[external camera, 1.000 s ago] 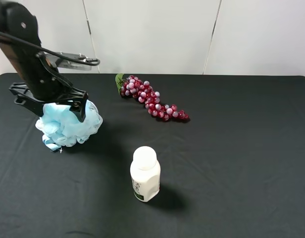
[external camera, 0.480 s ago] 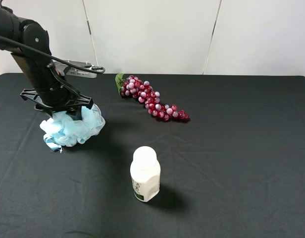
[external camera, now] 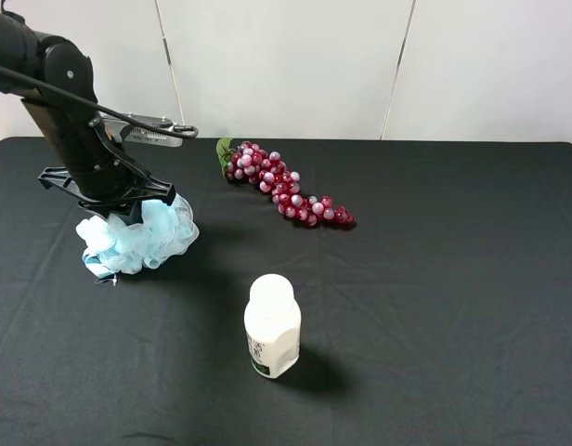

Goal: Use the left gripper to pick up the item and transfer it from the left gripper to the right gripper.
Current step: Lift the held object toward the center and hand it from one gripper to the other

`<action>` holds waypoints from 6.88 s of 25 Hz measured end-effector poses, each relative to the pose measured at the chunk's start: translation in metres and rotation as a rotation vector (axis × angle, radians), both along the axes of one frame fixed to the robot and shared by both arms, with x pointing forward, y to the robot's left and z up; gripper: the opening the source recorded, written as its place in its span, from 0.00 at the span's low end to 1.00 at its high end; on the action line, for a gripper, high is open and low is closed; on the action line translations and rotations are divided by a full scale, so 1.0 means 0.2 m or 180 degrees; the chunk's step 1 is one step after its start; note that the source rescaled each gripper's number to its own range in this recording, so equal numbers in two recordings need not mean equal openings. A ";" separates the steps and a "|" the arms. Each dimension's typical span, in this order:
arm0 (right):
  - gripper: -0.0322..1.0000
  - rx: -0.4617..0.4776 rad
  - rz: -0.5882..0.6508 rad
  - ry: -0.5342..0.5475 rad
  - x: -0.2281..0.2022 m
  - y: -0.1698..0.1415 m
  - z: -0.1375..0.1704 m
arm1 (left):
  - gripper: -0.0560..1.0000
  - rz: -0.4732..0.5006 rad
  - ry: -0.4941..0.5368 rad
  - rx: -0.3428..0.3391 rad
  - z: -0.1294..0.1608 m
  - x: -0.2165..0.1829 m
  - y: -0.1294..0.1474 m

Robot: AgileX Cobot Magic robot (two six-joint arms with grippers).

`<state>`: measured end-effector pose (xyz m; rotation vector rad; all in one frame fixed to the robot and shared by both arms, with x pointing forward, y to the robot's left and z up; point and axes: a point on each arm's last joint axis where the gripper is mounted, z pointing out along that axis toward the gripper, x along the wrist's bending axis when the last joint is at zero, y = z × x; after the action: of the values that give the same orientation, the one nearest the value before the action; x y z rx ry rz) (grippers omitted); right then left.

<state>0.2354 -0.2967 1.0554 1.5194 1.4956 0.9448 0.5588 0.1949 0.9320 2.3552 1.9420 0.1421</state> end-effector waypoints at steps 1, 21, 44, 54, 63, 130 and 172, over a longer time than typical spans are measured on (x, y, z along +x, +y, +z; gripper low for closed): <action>1.00 0.0000 0.0000 0.0000 0.00 0.00 0.00 | 0.13 0.0001 -0.0006 -0.0001 0.01 0.01 0.00; 1.00 0.0000 0.0000 -0.0003 0.00 0.00 0.00 | 0.09 0.0059 -0.0572 -0.0279 0.57 -0.10 0.03; 1.00 0.0000 0.0000 -0.0003 0.00 0.00 0.00 | 0.08 -0.0121 -0.0480 -0.1666 0.70 -0.18 -0.14; 1.00 0.0000 0.0000 -0.0001 0.00 0.00 0.00 | 0.08 -0.0383 -0.0578 -0.2353 0.76 -0.19 -0.23; 1.00 0.0000 0.0000 -0.0001 0.00 0.00 0.00 | 0.08 -0.0628 -0.0388 -0.2808 0.79 -0.22 -0.28; 1.00 -0.0948 0.3100 0.0244 0.90 0.83 0.15 | 0.07 -0.1251 0.0223 -0.3532 0.61 -0.25 -0.59; 0.46 -0.1073 0.3136 0.0370 0.94 0.86 0.09 | 1.00 -0.1108 0.0147 -0.3614 0.62 -0.23 -0.60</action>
<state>0.4235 -0.1244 1.0741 0.5465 2.4049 1.0446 0.5120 0.0757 1.0559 1.7878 1.0564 -0.8066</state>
